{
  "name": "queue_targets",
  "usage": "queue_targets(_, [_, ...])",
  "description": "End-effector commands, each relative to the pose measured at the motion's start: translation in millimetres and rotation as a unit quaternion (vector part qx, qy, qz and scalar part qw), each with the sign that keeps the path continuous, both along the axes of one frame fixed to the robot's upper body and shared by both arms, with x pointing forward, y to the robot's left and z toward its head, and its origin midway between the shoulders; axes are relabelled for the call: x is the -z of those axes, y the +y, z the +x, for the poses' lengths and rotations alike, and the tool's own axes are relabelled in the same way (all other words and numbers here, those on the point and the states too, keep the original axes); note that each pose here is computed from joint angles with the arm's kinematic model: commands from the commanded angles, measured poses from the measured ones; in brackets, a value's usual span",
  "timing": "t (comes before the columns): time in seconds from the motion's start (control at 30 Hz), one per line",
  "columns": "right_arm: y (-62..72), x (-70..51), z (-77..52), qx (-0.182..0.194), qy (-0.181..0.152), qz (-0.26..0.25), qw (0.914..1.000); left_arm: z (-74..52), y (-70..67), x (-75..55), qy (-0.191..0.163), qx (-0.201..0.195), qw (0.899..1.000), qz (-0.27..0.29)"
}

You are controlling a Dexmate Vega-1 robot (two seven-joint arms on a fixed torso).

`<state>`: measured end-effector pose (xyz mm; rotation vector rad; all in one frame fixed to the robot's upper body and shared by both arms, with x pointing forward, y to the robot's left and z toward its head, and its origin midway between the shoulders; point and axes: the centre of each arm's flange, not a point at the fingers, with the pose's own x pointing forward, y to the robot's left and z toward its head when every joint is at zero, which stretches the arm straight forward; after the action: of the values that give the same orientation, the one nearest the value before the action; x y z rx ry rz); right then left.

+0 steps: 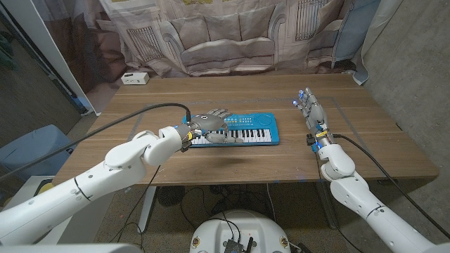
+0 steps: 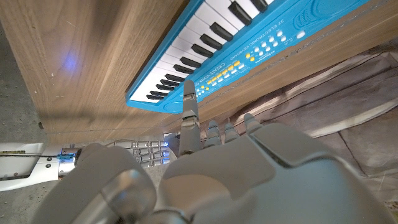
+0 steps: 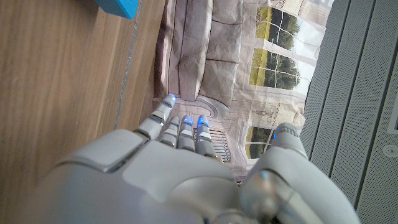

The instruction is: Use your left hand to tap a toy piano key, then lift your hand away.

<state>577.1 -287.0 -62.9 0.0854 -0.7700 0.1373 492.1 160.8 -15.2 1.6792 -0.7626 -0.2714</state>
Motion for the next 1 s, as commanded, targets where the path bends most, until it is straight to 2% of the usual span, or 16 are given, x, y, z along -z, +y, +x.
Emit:
queue_targets(0.03, [-1.8, 4.6, -0.8, 0.003, 0.003, 0.007, 1.0000, 5.3, -4.0, 4.7, 0.001, -0.008, 1.000, 0.013])
queue_targets(0.23, [-3.0, 6.6, -1.4, 0.005, 0.005, 0.010, 0.9999, 7.5, -5.4, 6.1, 0.001, -0.009, 1.000, 0.017])
queue_targets(0.6, [-7.5, 7.6, -7.0, 0.034, 0.007, -0.001, 0.9994, 13.5, -11.5, 9.9, 0.000, -0.014, 0.999, 0.031])
queue_targets(1.0, [-11.1, 7.2, -9.6, 0.037, 0.005, -0.002, 0.9993, 17.7, -15.3, 13.2, 0.005, -0.016, 0.999, 0.037])
